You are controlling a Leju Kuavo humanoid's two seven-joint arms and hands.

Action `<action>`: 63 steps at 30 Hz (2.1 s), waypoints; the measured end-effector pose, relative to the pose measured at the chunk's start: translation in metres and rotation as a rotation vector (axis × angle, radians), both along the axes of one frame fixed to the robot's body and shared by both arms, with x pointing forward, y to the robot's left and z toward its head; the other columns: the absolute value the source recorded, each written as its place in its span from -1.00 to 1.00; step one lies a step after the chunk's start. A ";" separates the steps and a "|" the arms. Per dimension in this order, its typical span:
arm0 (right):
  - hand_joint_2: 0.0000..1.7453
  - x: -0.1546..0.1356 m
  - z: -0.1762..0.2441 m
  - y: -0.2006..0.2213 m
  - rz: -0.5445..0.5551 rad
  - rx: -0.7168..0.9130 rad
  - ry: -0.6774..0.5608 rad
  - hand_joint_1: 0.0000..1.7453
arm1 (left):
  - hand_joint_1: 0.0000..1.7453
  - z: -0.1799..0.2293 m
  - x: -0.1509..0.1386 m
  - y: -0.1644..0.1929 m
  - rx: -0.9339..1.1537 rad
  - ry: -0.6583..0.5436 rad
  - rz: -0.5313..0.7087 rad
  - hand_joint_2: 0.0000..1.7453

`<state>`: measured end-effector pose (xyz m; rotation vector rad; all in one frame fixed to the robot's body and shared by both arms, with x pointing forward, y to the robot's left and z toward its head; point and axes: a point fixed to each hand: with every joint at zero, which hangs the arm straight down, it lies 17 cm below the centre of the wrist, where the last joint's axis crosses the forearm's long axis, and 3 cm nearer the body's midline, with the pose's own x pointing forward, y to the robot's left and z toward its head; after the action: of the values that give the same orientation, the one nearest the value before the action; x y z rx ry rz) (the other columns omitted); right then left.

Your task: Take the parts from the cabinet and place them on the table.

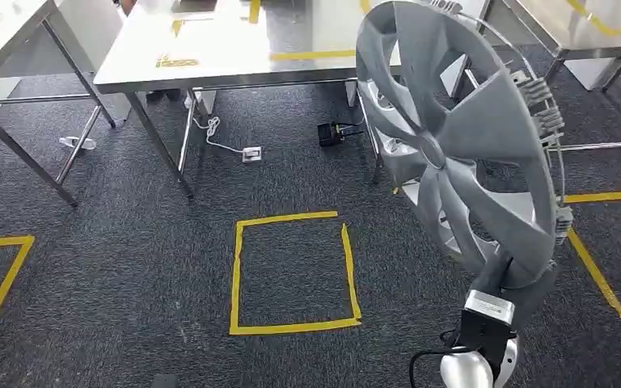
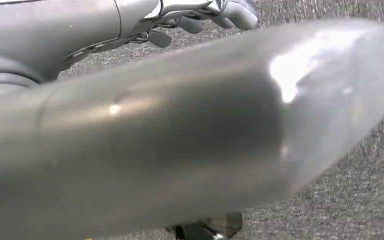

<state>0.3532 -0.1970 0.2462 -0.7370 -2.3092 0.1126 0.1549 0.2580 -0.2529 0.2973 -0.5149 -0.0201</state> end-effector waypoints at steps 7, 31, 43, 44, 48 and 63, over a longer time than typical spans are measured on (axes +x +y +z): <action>-1.00 0.002 0.001 0.001 0.011 0.003 0.002 1.00 | -1.00 -0.001 -0.004 0.005 0.008 0.006 0.021 -1.00; -1.00 0.005 0.000 0.003 0.018 0.005 0.009 1.00 | -1.00 -0.001 -0.007 0.001 -0.001 0.010 0.041 -1.00; -1.00 0.007 0.000 0.005 0.027 0.002 0.015 1.00 | -1.00 0.000 -0.005 0.002 0.002 -0.009 0.044 -1.00; -1.00 0.007 0.000 0.005 0.027 0.002 0.015 1.00 | -1.00 0.000 -0.005 0.003 0.003 -0.008 0.045 -1.00; -1.00 0.007 -0.005 0.004 0.026 0.006 0.031 1.00 | -1.00 -0.001 -0.010 0.003 0.004 0.002 0.048 -1.00; -1.00 0.004 -0.003 0.004 0.025 0.008 0.030 1.00 | -1.00 -0.002 -0.012 0.005 0.007 0.005 0.052 -1.00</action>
<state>0.3573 -0.1930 0.2434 -0.6979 -2.2899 0.1249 0.1430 0.2630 -0.2546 0.3169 -0.5021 0.0274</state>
